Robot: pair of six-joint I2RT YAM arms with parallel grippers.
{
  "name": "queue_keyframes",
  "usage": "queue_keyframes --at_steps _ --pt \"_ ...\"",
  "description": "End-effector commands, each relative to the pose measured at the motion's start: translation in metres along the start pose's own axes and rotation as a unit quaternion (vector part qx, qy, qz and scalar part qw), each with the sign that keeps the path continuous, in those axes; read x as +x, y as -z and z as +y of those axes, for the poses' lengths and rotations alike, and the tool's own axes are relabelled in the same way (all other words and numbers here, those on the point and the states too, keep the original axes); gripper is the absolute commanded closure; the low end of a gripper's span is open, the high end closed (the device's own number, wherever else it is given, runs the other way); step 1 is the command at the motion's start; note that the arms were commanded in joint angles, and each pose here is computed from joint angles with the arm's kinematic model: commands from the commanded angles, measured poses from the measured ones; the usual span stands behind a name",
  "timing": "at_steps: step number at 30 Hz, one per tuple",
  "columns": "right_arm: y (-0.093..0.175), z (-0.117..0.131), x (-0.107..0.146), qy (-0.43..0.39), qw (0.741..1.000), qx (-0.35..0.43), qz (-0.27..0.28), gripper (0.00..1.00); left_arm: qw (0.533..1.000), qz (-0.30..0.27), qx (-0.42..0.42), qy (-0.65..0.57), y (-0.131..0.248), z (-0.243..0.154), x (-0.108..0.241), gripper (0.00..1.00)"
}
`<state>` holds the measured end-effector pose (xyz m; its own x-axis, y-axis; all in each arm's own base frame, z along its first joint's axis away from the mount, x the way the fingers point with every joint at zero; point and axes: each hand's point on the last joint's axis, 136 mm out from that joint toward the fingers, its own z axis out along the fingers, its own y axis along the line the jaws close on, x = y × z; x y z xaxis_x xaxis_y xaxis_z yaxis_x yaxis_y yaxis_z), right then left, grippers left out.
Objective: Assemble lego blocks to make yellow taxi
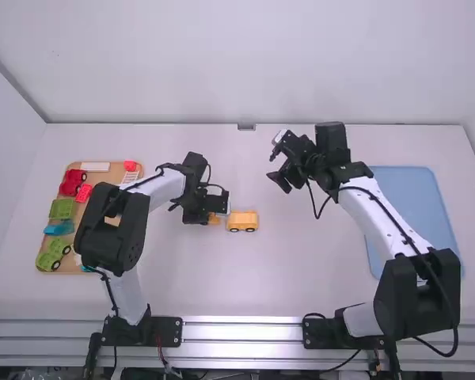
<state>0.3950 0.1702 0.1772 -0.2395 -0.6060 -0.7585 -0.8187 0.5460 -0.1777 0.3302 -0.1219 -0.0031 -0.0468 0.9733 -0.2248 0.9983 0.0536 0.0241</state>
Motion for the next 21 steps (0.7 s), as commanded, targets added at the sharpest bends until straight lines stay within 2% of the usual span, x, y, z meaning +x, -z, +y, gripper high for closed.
queue_keyframes --at_steps 1,7,8,9,12,13,17,21 --pt "0.004 0.002 -0.003 -0.002 1.0 0.002 -0.005 0.01 1.0 0.002 0.021 -0.002 -0.009 -0.013 0.005 0.75" --pt "0.004 0.002 -0.003 -0.002 1.0 0.001 -0.004 0.01 1.0 0.001 0.015 0.0 -0.012 -0.011 0.008 0.72" --pt "0.004 0.001 -0.003 -0.002 1.0 0.002 -0.004 0.01 1.0 0.001 0.015 0.001 -0.012 -0.011 0.008 0.69" --pt "0.004 0.002 -0.003 -0.002 1.0 0.001 -0.005 0.01 1.0 0.001 0.014 0.001 -0.012 -0.011 0.008 0.6" --pt "0.004 0.002 -0.003 -0.002 1.0 0.001 -0.005 0.01 1.0 0.001 0.014 0.001 -0.012 -0.011 0.008 0.44" --pt "0.004 0.002 -0.003 -0.002 1.0 0.002 -0.005 0.01 1.0 0.001 0.014 0.001 -0.011 -0.011 0.008 0.02" --pt "0.004 0.002 -0.003 -0.002 1.0 0.001 -0.005 0.01 1.0 -0.012 0.015 0.001 -0.008 -0.009 0.003 0.01" --pt "0.004 0.001 -0.003 -0.002 1.0 0.002 -0.005 0.01 0.996 -0.079 0.03 0.008 -0.002 -0.01 -0.012 0.01"
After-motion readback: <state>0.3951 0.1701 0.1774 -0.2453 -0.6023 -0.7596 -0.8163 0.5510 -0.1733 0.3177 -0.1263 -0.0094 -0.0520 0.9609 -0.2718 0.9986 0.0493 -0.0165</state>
